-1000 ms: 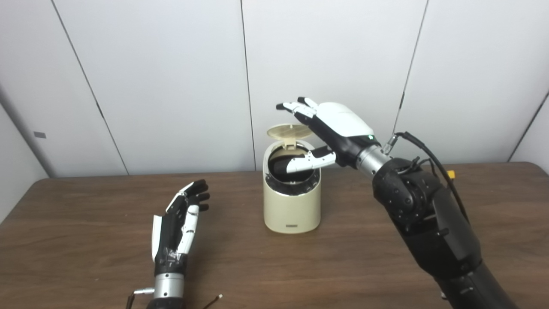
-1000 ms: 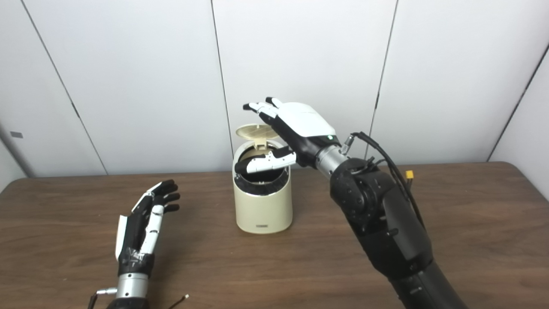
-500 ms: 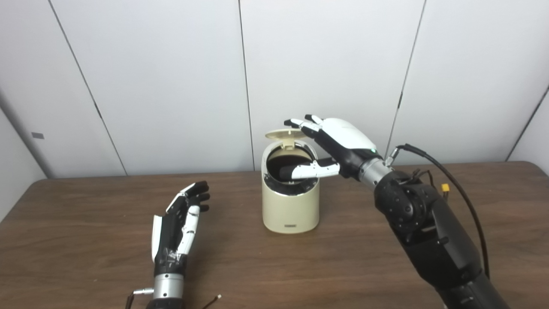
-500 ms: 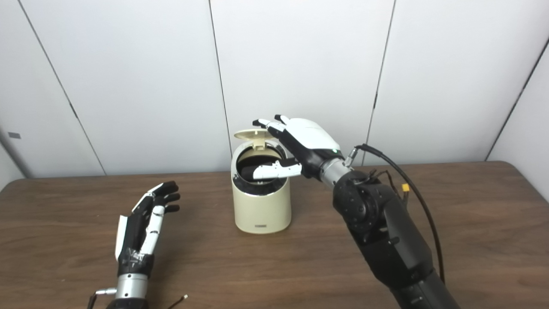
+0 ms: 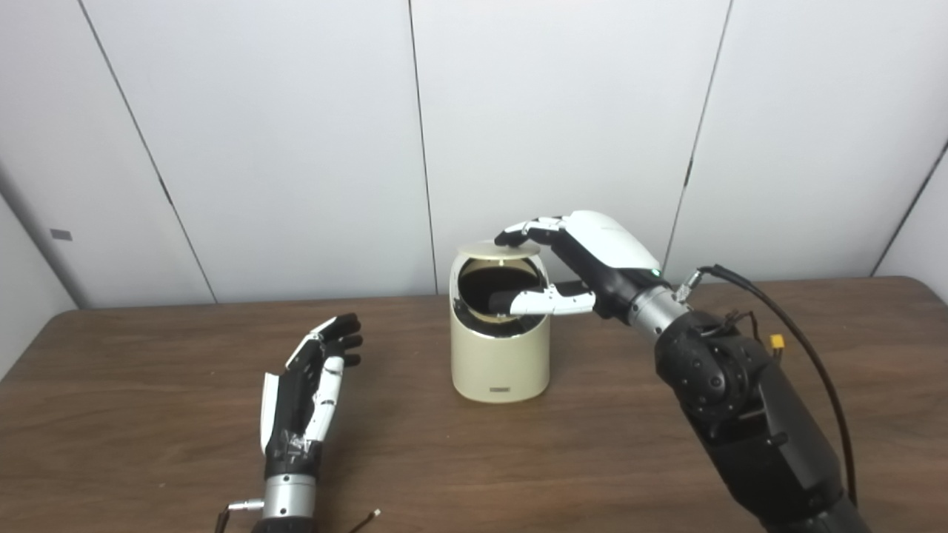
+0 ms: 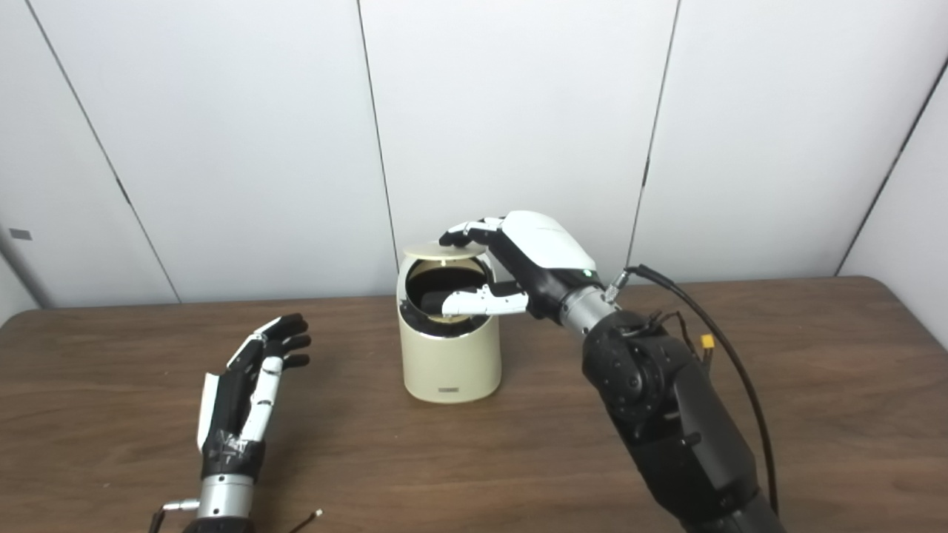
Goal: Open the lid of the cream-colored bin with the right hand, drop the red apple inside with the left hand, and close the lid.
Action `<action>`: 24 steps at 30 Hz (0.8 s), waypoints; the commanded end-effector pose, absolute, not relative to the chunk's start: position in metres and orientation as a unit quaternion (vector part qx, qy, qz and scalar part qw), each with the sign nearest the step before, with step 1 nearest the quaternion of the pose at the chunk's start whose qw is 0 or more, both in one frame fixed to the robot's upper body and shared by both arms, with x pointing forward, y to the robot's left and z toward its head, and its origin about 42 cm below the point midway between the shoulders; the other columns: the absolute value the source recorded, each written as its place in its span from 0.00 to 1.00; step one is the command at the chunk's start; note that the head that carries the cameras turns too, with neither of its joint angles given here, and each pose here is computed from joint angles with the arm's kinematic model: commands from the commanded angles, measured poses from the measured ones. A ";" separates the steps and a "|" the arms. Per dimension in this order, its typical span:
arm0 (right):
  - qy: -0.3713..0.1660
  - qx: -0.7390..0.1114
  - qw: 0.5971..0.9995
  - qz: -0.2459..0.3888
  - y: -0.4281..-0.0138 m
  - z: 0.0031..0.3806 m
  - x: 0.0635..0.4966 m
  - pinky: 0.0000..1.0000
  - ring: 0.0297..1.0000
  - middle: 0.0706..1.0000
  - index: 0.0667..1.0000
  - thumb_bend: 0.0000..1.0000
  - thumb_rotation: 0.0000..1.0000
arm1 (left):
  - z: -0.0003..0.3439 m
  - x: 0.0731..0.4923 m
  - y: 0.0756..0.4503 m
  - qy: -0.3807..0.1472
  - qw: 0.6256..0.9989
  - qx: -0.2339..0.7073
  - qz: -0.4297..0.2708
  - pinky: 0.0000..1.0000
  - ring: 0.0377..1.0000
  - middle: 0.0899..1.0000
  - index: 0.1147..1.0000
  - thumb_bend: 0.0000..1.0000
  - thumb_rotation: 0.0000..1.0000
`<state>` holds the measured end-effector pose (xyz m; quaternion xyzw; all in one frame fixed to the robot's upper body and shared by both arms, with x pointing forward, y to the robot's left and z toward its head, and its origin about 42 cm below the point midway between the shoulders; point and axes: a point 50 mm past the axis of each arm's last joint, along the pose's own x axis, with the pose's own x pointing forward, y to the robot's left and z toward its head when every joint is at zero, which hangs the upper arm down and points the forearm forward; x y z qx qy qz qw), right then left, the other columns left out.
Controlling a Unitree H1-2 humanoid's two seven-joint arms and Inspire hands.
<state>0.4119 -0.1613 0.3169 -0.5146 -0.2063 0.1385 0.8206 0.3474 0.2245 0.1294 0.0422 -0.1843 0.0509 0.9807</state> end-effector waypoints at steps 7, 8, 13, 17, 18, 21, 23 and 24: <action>-0.228 -0.528 0.808 0.129 -0.169 0.326 0.404 0.92 0.87 0.77 0.75 0.88 0.90 | 0.130 0.342 0.221 -0.189 0.979 0.050 0.058 0.68 0.74 0.74 0.74 0.34 0.75; -0.226 -0.530 0.806 0.133 -0.170 0.324 0.404 0.92 0.87 0.76 0.75 0.88 0.89 | 0.131 0.342 0.221 -0.190 0.979 0.049 0.057 0.69 0.75 0.75 0.74 0.34 0.75; -0.215 -0.538 0.802 0.142 -0.176 0.315 0.404 0.92 0.88 0.76 0.77 0.87 0.86 | 0.132 0.342 0.221 -0.194 0.978 0.049 0.056 0.70 0.75 0.75 0.74 0.34 0.75; -0.211 -0.548 0.797 0.141 -0.179 0.310 0.402 0.93 0.88 0.77 0.76 0.87 0.85 | 0.135 0.341 0.219 -0.194 0.978 0.049 0.058 0.68 0.74 0.75 0.74 0.35 0.75; -0.210 -0.553 0.794 0.142 -0.180 0.309 0.402 0.93 0.88 0.77 0.76 0.87 0.84 | 0.136 0.340 0.218 -0.191 0.979 0.048 0.058 0.68 0.74 0.75 0.73 0.35 0.75; -0.201 -0.560 0.790 0.148 -0.181 0.306 0.401 0.94 0.89 0.77 0.77 0.86 0.87 | 0.138 0.338 0.216 -0.187 0.979 0.051 0.059 0.68 0.74 0.75 0.74 0.34 0.75; -0.190 -0.567 0.785 0.159 -0.182 0.304 0.400 0.94 0.89 0.78 0.77 0.86 0.88 | 0.139 0.337 0.214 -0.185 0.979 0.052 0.061 0.67 0.74 0.75 0.74 0.33 0.75; -0.186 -0.571 0.783 0.164 -0.182 0.303 0.400 0.96 0.90 0.79 0.79 0.85 0.89 | 0.139 0.336 0.213 -0.184 0.980 0.050 0.061 0.68 0.74 0.75 0.74 0.33 0.73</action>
